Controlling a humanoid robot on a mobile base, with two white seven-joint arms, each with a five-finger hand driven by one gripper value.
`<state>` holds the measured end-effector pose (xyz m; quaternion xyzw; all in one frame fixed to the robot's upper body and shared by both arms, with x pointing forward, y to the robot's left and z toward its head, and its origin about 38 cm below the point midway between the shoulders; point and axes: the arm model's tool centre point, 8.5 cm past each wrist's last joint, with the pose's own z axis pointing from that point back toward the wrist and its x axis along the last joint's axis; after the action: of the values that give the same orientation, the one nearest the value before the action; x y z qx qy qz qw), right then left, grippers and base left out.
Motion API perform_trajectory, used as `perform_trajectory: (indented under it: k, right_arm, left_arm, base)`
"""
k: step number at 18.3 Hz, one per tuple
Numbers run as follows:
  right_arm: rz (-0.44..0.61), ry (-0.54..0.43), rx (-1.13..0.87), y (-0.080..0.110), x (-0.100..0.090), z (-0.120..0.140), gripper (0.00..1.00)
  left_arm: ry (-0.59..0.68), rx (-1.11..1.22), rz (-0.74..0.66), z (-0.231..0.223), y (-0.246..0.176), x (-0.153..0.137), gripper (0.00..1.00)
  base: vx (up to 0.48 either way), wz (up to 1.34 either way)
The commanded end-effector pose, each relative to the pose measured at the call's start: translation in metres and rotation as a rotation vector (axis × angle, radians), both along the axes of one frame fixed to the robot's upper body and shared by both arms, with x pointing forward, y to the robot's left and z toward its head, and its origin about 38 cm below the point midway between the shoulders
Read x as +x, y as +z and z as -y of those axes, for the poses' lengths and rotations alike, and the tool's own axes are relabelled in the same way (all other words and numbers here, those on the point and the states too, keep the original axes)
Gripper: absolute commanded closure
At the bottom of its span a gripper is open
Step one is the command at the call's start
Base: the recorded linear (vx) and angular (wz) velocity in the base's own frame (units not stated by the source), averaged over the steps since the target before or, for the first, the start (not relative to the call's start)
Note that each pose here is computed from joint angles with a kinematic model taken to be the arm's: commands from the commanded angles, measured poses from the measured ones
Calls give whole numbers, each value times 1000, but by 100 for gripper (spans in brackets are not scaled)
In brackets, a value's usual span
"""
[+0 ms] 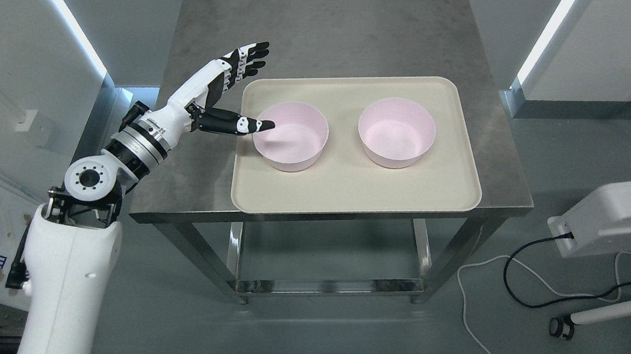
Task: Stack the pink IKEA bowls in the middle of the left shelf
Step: 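Reach the left hand toward the pink bowl nearer the robot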
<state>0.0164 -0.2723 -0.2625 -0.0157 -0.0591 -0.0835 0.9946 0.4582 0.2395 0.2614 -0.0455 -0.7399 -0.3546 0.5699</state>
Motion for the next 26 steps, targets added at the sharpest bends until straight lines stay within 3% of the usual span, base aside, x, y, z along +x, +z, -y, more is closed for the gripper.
perform_trajectory:
  k: [1,3,10,15,19,26]
  right_arm:
    - [1,2,-17,1,0,11,0]
    - [1,2,-17,1,0,11,0]
    - [1,2,-17,1,0,11,0]
    - [1,2,-17,1,0,11,0]
    - [1,2,-17,1,0,11,0]
    - [1,2,-17,1,0,11,0]
  left_arm:
    - [-75,75,-123,54,-9,20,19]
    - [-86,79,-183,64,-4,23,19]
    - [-16,362,-171,67,-11,34,21]
    - [3,385,-160,64,-9,35,36]
    - [83,485,-145,54,-9,44,32]
    - [69,510,-175,29,2,45,31]
  base:
    - [0,0]
    - [0,0]
    - [0,0]
    - [0,0]
    - [0,0]
    - [0,0]
